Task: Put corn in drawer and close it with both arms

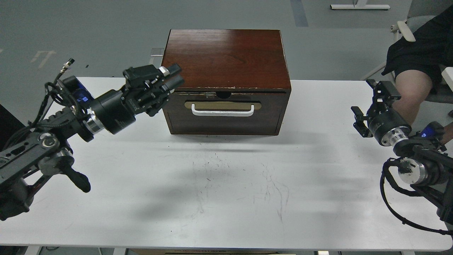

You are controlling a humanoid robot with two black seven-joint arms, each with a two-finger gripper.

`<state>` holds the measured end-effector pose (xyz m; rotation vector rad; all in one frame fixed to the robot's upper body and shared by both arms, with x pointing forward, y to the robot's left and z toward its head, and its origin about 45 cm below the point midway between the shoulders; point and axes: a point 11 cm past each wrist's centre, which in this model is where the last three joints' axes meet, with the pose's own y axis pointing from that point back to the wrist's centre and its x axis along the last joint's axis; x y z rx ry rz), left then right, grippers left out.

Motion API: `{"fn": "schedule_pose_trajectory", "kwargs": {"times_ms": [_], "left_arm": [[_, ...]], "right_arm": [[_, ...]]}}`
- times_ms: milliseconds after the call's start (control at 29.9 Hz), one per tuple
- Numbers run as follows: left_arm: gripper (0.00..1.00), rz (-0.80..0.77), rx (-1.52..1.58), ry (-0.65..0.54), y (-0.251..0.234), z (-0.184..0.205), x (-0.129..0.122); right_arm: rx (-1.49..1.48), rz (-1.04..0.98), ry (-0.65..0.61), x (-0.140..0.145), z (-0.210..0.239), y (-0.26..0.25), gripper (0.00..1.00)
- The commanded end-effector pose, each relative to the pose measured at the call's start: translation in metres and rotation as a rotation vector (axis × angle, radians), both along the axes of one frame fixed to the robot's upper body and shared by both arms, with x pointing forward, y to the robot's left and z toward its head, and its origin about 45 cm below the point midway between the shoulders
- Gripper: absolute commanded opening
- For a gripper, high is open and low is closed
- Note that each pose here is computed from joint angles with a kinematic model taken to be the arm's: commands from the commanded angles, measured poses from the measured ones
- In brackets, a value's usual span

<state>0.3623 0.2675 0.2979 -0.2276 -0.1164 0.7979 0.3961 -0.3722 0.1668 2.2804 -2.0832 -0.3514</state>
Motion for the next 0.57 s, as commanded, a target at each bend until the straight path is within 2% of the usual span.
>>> {"fn": "schedule_pose_trajectory", "kwargs": {"times_ms": [0,167,368,535], "left_arm": [[1.0,0.11,-0.054,0.014,0.027,-0.003,0.004],[1.0,0.259,-0.149,0.112,0.067,-0.029,-0.004],[1.0,0.333,-0.179,0.189,0.09,-0.054,-0.012],[1.0,0.336,-0.177,0.216,0.091,-0.065,-0.018]], "right_arm": [[0.015,0.011,-0.002,0.002,-0.001,0.008,1.0],[0.027,0.022,-0.003,0.002,-0.002,0.014,1.0],[0.029,0.024,-0.003,0.002,-0.002,0.014,1.0],[0.033,0.028,-0.003,0.002,-0.002,0.016,1.0]]}}
